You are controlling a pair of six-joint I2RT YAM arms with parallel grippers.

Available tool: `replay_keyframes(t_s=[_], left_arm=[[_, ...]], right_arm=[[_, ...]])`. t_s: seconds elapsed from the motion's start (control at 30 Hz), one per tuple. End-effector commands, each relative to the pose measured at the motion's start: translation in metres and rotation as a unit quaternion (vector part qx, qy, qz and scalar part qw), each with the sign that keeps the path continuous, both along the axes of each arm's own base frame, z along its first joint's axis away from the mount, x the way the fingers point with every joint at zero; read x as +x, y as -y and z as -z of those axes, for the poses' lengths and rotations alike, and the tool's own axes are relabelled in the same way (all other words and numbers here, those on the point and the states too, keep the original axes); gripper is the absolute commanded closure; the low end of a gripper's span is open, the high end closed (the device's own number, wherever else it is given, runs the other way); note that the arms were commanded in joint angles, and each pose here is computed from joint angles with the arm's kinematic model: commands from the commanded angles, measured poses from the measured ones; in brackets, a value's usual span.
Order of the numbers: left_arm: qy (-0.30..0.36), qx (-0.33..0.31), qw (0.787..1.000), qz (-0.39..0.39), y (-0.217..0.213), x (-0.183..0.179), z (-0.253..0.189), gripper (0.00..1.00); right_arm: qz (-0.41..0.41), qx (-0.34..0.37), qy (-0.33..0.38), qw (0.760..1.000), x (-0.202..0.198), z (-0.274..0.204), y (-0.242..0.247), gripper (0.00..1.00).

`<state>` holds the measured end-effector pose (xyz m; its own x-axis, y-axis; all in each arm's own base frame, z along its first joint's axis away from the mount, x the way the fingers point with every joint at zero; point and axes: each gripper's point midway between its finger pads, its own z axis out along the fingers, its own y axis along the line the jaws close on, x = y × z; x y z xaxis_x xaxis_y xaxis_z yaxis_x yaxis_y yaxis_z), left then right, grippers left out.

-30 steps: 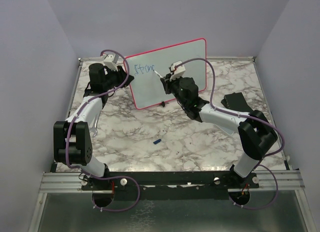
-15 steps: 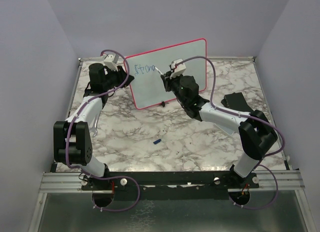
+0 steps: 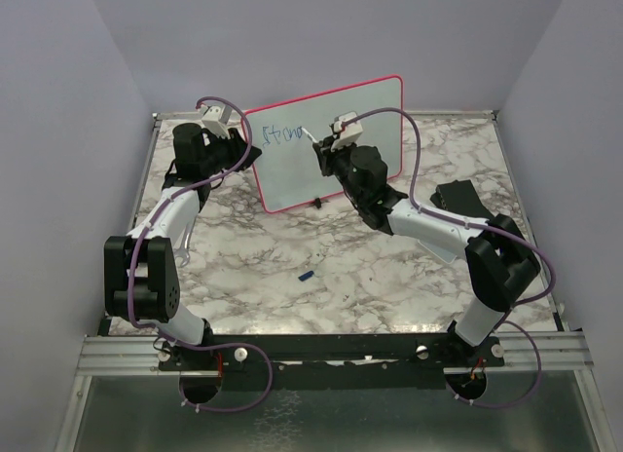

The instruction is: Write a sentence on the whiteboard

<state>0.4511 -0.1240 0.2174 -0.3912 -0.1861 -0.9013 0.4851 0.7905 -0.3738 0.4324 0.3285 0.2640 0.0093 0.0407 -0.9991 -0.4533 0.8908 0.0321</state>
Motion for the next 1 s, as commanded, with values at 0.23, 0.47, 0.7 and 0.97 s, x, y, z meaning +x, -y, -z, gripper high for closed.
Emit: replay_keyframes(t_s=[0.23,0.47,0.7,0.97], left_arm=[[-0.008,0.007,1.0,-0.002,0.001,-0.001,0.0,0.88],[-0.007,0.007,1.0,0.0,0.002,-0.002,-0.001,0.88],[-0.008,0.007,1.0,-0.001,0.002,-0.002,0.0,0.88],[-0.008,0.007,1.0,-0.001,0.002,-0.001,-0.001,0.88]], right_arm=[[0.018,-0.016,-0.034,0.999,-0.006,0.032,0.014,0.99],[0.006,-0.02,-0.045,0.999,-0.012,0.042,0.012,0.99],[-0.01,-0.025,-0.047,0.999,-0.018,0.045,0.003,0.99],[-0.021,-0.027,-0.052,0.998,-0.024,0.049,-0.004,1.0]])
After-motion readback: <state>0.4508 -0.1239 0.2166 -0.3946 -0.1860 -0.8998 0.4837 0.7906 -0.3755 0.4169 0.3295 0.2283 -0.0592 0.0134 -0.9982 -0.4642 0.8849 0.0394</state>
